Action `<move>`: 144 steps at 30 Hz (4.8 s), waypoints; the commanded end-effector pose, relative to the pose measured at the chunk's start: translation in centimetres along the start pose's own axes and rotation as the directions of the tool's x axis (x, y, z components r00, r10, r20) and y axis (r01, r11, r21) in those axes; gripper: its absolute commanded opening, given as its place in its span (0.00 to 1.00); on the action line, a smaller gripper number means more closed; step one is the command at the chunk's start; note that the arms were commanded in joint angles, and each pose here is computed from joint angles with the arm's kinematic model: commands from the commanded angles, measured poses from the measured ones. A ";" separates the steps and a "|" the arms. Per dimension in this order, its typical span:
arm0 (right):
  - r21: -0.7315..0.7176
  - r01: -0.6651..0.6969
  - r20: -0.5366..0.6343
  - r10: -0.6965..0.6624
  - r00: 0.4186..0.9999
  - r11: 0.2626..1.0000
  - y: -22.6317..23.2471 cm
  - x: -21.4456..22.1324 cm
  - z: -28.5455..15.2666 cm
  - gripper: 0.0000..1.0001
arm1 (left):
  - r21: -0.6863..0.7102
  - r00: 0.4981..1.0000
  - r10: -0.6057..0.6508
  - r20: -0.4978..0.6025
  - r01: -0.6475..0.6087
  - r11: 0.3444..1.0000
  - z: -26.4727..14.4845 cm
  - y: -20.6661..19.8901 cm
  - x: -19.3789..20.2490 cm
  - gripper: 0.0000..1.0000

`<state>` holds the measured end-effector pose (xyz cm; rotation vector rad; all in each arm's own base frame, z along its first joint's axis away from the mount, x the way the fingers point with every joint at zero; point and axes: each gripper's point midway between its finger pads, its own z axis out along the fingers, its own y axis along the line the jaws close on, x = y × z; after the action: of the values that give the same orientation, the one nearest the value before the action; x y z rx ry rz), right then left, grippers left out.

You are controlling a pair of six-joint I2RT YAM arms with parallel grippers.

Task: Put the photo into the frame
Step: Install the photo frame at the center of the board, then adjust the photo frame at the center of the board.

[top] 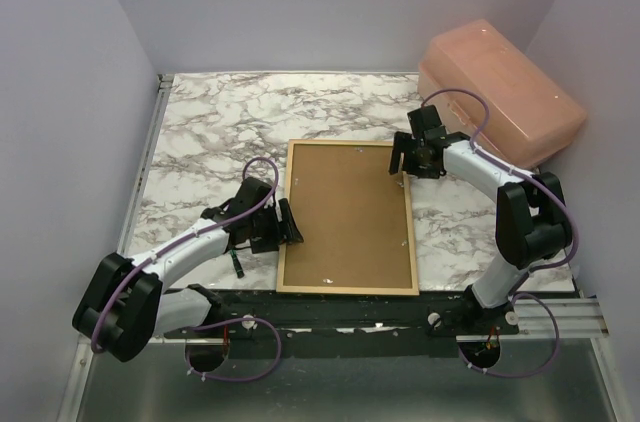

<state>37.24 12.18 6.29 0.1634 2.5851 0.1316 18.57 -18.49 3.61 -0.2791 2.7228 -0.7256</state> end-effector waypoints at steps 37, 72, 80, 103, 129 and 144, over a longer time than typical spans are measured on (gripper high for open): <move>-0.157 -0.187 -0.255 0.143 0.956 0.970 -0.3 8.2 -0.1 0.90 | -0.340 0.984 0.176 0.028 -0.156 0.927 5.0 -1.0 -18.0 0.71; -0.159 -0.184 -0.259 0.138 0.956 0.970 -0.5 7.8 -0.7 0.89 | -0.336 0.977 0.215 0.010 -0.199 0.921 5.3 -0.9 -17.5 0.14; -0.174 -0.183 -0.268 0.132 0.954 0.968 -0.3 8.0 -0.8 0.89 | -0.374 0.971 0.210 0.116 -0.153 0.915 1.6 -1.7 -19.0 0.48; -0.176 -0.184 -0.294 0.126 0.947 0.967 -0.3 8.8 -0.3 0.89 | -0.384 0.972 0.232 -0.026 -0.224 0.896 6.9 -0.5 -16.2 0.51; -0.175 -0.185 -0.283 0.131 0.950 0.967 -0.3 8.4 -1.0 0.90 | -0.322 0.973 0.229 0.017 -0.212 0.923 5.6 -2.2 -16.3 0.00; -0.080 -0.183 -0.249 0.158 0.956 0.980 -2.6 9.2 -4.5 0.95 | -0.115 0.994 0.104 0.044 -0.098 0.989 -0.7 -2.8 -9.0 0.74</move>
<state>29.20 12.50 5.58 0.2986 2.7478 0.4807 31.09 -17.16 9.91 -0.1223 2.6316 -0.3597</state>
